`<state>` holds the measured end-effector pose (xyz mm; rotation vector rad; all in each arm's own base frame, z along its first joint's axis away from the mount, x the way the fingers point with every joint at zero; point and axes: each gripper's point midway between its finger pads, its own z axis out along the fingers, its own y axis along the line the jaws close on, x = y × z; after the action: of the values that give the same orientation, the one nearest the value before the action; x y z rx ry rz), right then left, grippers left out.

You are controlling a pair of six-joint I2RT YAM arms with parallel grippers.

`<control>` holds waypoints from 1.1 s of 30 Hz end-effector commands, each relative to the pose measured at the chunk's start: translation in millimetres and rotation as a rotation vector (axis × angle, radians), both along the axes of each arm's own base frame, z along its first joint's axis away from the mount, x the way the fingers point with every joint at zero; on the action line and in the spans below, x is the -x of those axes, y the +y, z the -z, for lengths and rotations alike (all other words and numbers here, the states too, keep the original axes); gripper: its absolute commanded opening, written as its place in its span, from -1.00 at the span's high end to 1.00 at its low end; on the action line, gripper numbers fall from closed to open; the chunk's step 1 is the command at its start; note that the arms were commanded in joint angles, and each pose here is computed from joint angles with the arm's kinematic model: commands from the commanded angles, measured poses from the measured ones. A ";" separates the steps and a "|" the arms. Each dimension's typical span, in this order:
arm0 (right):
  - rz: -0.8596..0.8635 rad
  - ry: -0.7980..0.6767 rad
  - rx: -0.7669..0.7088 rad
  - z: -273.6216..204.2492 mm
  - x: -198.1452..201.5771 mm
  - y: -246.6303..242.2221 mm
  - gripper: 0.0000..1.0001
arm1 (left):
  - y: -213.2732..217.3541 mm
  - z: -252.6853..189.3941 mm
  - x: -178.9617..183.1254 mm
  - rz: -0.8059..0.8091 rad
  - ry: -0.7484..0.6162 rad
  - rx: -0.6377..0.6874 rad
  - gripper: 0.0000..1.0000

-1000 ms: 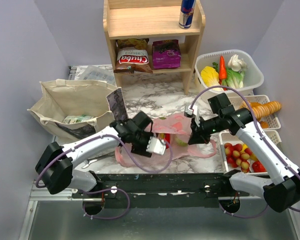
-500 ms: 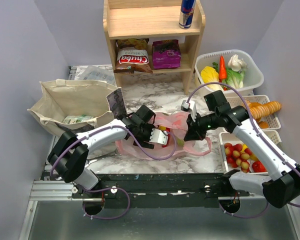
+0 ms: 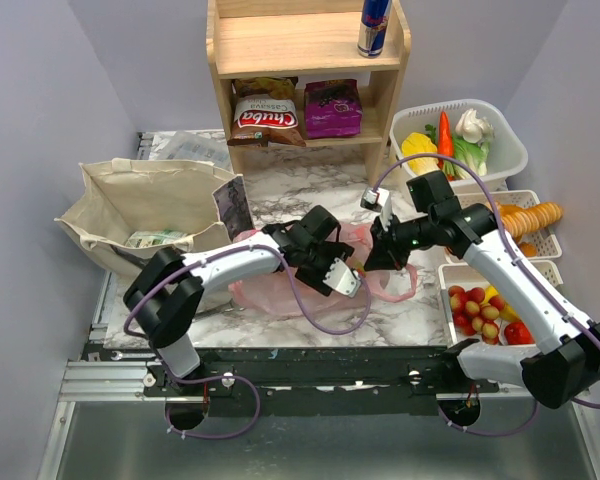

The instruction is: Untie the knot of the grocery bags and take out the mixed food

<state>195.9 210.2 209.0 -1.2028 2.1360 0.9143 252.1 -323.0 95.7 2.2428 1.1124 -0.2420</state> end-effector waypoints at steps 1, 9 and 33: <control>-0.002 -0.027 -0.014 -10.8 -4.3 3.7 0.99 | -4.6 15.2 -29.5 0.083 -0.163 -0.096 -0.54; -0.008 -0.030 -0.017 -12.2 -5.5 4.5 0.99 | 8.3 60.5 -39.4 0.201 -0.193 -0.292 -0.58; 0.134 -0.017 0.010 -2.8 -29.9 0.6 0.99 | -17.1 -53.9 44.8 0.152 0.113 0.083 1.00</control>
<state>210.1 207.5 208.1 -1.1416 2.1680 0.8433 243.0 -319.8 88.7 2.4815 1.0540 -0.2439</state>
